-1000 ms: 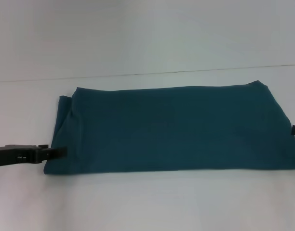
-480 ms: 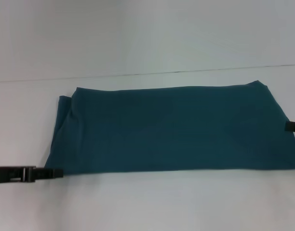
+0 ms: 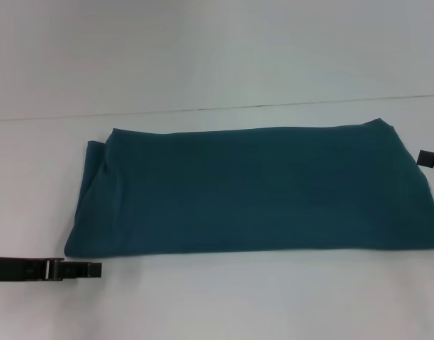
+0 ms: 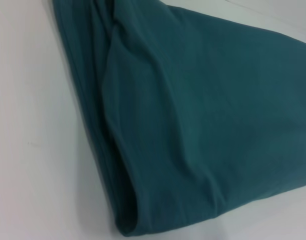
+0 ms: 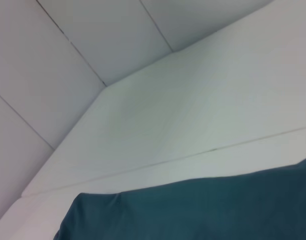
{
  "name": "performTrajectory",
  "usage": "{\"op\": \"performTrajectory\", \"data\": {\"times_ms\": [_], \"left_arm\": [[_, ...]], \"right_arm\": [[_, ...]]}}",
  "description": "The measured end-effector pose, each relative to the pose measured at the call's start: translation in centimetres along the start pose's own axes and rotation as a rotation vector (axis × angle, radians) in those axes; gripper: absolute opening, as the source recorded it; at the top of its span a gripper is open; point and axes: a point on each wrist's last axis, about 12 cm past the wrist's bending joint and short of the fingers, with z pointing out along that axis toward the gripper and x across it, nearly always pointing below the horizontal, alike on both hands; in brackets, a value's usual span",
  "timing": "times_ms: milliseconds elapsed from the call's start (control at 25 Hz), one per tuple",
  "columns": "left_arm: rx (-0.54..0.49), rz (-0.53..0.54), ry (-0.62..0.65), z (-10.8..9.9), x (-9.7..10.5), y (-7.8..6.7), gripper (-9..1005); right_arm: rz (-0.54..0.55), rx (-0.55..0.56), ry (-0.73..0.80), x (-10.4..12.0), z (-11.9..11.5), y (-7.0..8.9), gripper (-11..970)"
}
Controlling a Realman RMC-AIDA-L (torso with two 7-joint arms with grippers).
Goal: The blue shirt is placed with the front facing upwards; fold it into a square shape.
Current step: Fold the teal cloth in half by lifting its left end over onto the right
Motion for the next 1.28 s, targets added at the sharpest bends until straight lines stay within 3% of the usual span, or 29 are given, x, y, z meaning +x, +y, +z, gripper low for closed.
{"op": "performTrajectory", "data": {"times_ms": [960, 1280], "left_arm": [[-0.058, -0.106, 0.050, 0.9, -2.1, -0.3, 633], [-0.060, -0.122, 0.082, 2.3, -2.3, -0.6, 632]], "right_arm": [[0.008, 0.012, -0.002, -0.7, -0.9, -0.4, 924], [0.005, 0.024, -0.009, -0.9, -1.0, -0.5, 925]]}}
